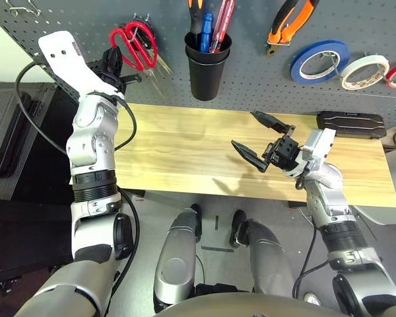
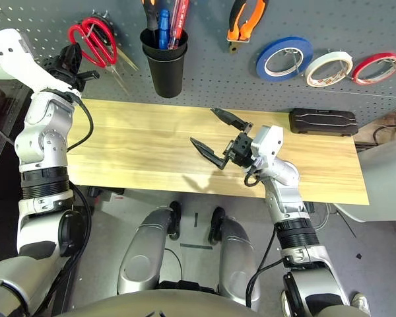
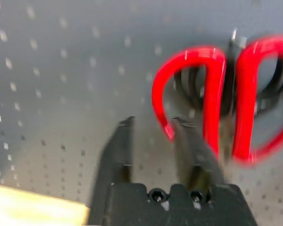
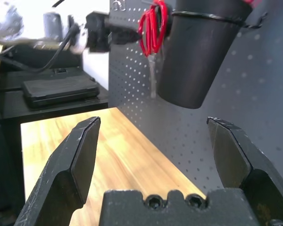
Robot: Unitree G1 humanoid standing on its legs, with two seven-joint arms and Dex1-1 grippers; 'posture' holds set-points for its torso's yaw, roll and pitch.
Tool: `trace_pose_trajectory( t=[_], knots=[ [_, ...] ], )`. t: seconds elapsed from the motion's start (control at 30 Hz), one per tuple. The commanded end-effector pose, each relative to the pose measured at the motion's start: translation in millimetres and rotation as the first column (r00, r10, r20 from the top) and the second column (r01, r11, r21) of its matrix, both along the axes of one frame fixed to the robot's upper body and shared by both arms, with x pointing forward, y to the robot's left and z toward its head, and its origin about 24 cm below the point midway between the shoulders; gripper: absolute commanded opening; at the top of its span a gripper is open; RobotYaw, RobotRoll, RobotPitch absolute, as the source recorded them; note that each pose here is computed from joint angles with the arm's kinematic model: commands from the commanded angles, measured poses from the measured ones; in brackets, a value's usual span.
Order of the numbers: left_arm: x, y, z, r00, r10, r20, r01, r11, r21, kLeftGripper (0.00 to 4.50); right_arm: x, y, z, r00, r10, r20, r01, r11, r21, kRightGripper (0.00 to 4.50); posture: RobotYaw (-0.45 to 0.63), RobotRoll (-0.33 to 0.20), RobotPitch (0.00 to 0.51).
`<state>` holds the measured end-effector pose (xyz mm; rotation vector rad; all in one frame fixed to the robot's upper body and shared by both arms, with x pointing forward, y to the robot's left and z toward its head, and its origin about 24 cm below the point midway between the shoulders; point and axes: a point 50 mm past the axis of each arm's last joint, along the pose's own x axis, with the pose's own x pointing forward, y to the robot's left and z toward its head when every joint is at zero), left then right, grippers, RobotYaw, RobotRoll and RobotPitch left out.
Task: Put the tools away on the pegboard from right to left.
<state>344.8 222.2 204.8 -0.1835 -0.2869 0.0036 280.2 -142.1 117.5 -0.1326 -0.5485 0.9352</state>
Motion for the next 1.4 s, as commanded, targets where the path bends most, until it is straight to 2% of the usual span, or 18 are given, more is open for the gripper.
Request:
trace_pose_trajectory(
  t=[0.03,0.17,0.23,0.33,0.4,0.5,0.57,0.7,0.73,0.87,1.0,1.13,1.4],
  knots=[
    [-14.3,2.6,-3.2,1.000,-0.001,0.015,0.001,1.000,0.006,2.93,-4.1,0.4,-4.7,1.000,-0.003,-0.019,0.003,1.000,-0.007,4.50,0.19,0.000,0.276],
    [-36.3,8.5,-14.4,1.000,0.009,-0.021,-0.009,1.000,0.000,4.46,-4.5,-0.4,-5.5,0.999,-0.022,-0.027,0.022,1.000,0.005,4.50,0.19,0.000,0.277],
    [-47.9,10.8,-24.4,0.998,0.016,-0.067,-0.016,1.000,0.000,4.46,-3.4,-2.7,-6.7,0.998,-0.051,-0.042,0.052,0.999,0.011,4.50,0.20,0.000,0.278],
    [-63.5,15.7,-48.6,0.984,0.044,-0.175,-0.040,0.999,0.025,4.46,3.6,-12.2,-11.6,0.979,-0.178,-0.097,0.179,0.984,0.002,4.50,0.20,0.000,0.279],
    [-69.7,19.9,-66.1,0.966,0.069,-0.248,-0.057,0.997,0.054,4.46,11.9,-22.1,-20.1,0.932,-0.317,-0.176,0.315,0.948,-0.042,4.50,0.21,0.000,0.278],
    [-76.2,31.2,-89.3,0.944,0.139,-0.300,-0.100,0.985,0.142,4.46,22.2,-44.3,-33.2,0.779,-0.564,-0.274,0.562,0.822,-0.092,4.50,0.20,0.000,0.272],
    [-80.3,41.5,-101.0,0.933,0.189,-0.307,-0.140,0.975,0.173,4.46,24.0,-66.1,-39.7,0.622,-0.725,-0.295,0.730,0.674,-0.115,4.50,0.19,0.000,0.268],
    [-83.5,55.1,-116.0,0.923,0.248,-0.293,-0.196,0.961,0.197,4.46,16.8,-93.8,-46.3,0.394,-0.875,-0.282,0.892,0.438,-0.111,4.50,0.16,0.000,0.252],
    [-84.2,57.9,-120.1,0.921,0.267,-0.285,-0.212,0.955,0.208,4.46,13.5,-99.0,-48.2,0.347,-0.896,-0.278,0.916,0.388,-0.106,4.50,0.14,0.000,0.245],
    [-84.1,61.8,-131.9,0.917,0.298,-0.265,-0.240,0.943,0.232,4.46,5.4,-108.4,-52.9,0.256,-0.929,-0.268,0.954,0.288,-0.088,4.50,0.11,0.000,0.233],
    [-83.0,63.4,-137.2,0.926,0.307,-0.221,-0.253,0.937,0.242,4.46,-1.9,-115.1,-55.8,0.220,-0.940,-0.263,0.968,0.244,-0.060,4.50,0.09,0.000,0.221],
    [-82.4,66.0,-140.5,0.932,0.307,-0.194,-0.259,0.936,0.238,4.46,-4.8,-123.9,-51.3,0.216,-0.943,-0.253,0.976,0.219,0.017,4.50,0.08,0.000,0.194],
    [-74.5,68.6,-144.5,0.936,0.306,-0.172,-0.262,0.935,0.240,4.46,7.5,-125.5,-40.8,0.264,-0.924,-0.278,0.963,0.235,0.135,4.50,0.07,0.000,0.137]
  ],
)
